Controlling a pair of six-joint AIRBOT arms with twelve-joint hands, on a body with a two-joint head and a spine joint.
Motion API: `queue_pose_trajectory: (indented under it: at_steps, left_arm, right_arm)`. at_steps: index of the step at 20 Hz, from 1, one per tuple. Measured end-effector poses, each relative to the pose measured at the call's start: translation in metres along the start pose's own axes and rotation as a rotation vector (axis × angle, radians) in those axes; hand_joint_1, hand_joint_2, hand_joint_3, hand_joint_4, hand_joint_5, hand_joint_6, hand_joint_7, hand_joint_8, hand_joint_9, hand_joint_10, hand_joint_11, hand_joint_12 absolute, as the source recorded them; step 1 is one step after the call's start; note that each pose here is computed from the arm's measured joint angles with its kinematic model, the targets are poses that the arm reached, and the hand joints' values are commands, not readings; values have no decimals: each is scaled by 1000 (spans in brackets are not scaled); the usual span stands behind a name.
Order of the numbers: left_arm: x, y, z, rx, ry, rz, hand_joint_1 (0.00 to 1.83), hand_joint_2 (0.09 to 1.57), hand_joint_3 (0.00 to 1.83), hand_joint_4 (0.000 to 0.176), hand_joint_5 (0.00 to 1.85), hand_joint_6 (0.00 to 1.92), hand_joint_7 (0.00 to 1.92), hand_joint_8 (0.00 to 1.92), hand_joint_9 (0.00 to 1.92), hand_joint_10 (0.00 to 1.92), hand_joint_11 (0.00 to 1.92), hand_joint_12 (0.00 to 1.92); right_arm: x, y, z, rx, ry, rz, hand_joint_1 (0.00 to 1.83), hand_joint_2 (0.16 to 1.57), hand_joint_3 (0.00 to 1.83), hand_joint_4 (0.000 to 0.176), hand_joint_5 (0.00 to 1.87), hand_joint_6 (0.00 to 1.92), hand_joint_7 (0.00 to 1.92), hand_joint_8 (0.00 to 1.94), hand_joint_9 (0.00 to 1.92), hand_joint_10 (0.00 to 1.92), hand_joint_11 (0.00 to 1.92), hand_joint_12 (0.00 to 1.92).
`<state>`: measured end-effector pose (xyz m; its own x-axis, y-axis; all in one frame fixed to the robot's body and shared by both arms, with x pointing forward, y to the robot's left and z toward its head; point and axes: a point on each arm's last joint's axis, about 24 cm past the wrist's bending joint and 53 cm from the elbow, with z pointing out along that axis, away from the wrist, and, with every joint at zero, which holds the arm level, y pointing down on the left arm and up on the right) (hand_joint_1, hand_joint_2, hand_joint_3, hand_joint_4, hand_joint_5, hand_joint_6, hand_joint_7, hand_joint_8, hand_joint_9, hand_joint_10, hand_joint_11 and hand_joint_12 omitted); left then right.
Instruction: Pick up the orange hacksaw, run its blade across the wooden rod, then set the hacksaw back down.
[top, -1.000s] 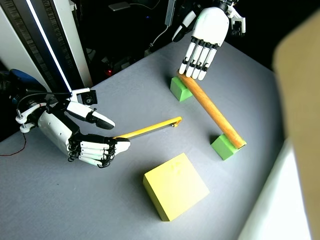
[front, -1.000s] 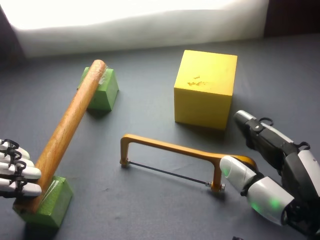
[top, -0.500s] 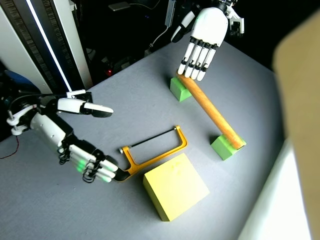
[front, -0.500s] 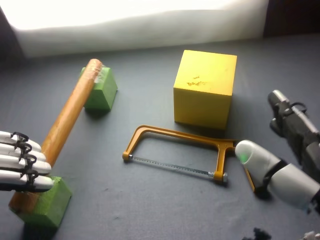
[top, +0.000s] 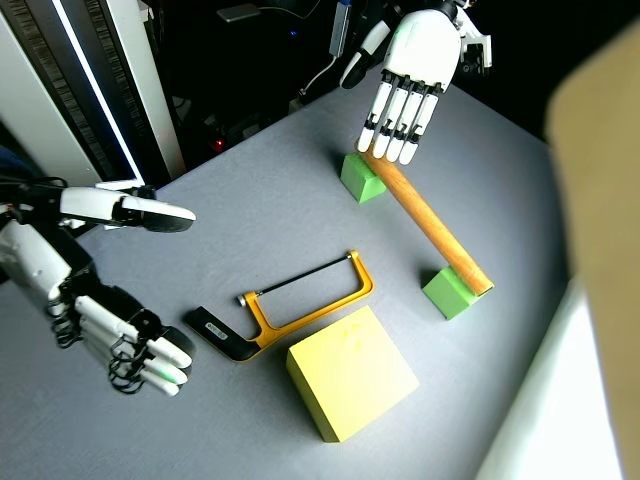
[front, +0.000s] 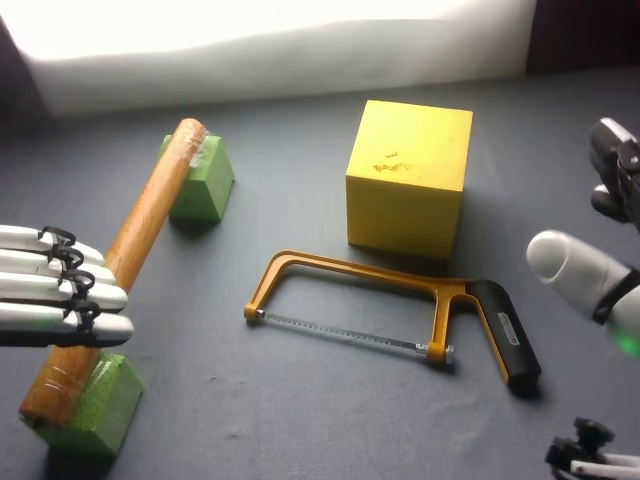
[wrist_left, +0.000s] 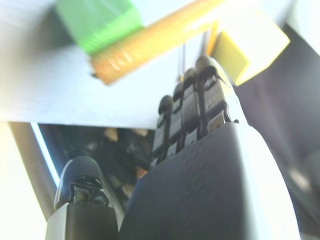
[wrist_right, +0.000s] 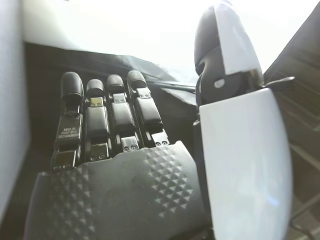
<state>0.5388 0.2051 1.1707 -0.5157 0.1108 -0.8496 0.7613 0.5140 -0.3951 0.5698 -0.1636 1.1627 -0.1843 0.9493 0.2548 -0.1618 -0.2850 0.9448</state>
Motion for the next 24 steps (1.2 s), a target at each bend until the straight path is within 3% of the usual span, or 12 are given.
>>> queue_pose_trajectory:
  at_steps: [4,5,7,8,10,11,13,14,16,21,23,24]
  left_arm:
    - [-21,-14,-1,17,-73,0,186,1161,0,0,220,5,266,5,285,7,4,735]
    - [-30,-23,0,35,-107,0,280,1138,0,0,470,9,559,12,562,30,193,778]
    - [-39,-41,4,65,-144,15,295,1134,0,0,558,3,632,3,656,20,236,794]
    - [-44,-50,7,83,-164,21,360,1174,1,0,794,45,868,56,896,118,372,1016]
    - [-60,-66,7,111,-221,33,474,1196,1,0,1010,70,1087,116,1005,412,624,1187]
    - [-64,-69,6,111,-234,45,524,1199,1,0,1064,208,1098,312,935,760,653,1343]
    - [-65,-71,6,102,-236,58,656,1210,1,0,911,1128,943,1250,879,1427,722,1730]
    - [-61,-70,4,95,-220,62,681,1222,2,47,881,1555,938,1614,897,1719,812,1861]
    - [-58,-71,3,98,-208,75,701,1231,0,148,940,1894,1006,1899,970,1913,921,1919]
    - [-57,-75,2,115,-209,67,885,1233,0,170,1196,1921,1271,1921,1256,1921,1237,1921]
    - [-56,-73,3,107,-205,69,916,1297,17,154,1264,1921,1356,1921,1311,1921,1281,1921]
    - [-57,-73,3,104,-208,66,925,1303,16,146,1261,1921,1361,1921,1318,1921,1285,1921]
  right_arm:
    - [15,14,10,1,124,-76,641,1108,1,0,552,20,635,43,619,175,208,1362]
    - [22,19,13,3,172,-109,653,1133,1,0,730,24,786,126,549,881,377,1571]
    - [36,30,19,-8,257,-170,630,1147,1,0,814,47,756,378,521,1143,432,1649]
    - [45,35,22,-16,311,-199,611,1165,3,0,775,819,799,1032,684,1436,636,1822]
    - [70,40,24,-23,447,-269,513,1206,9,0,661,1709,766,1816,784,1859,861,1915]
    - [80,39,23,-16,497,-296,524,1203,3,0,764,1879,846,1916,929,1909,1056,1920]
    - [105,30,15,1,638,-361,542,1205,2,0,1043,1919,1107,1940,1259,1921,1456,1921]
    - [118,25,8,-8,726,-424,543,1232,9,0,1093,1921,1190,1941,1348,1921,1543,1921]
    - [135,19,-3,-21,843,-507,466,1320,18,0,1180,1921,1327,1941,1490,1921,1646,1921]
    - [143,19,-8,-85,967,-694,569,1427,8,0,1266,1921,1440,1941,1610,1921,1760,1921]
    - [141,28,-5,-154,1013,-785,604,1443,1,153,1269,1921,1456,1941,1607,1921,1761,1921]
    - [142,31,-4,-168,1021,-797,612,1436,0,171,1271,1921,1459,1941,1604,1921,1758,1921]
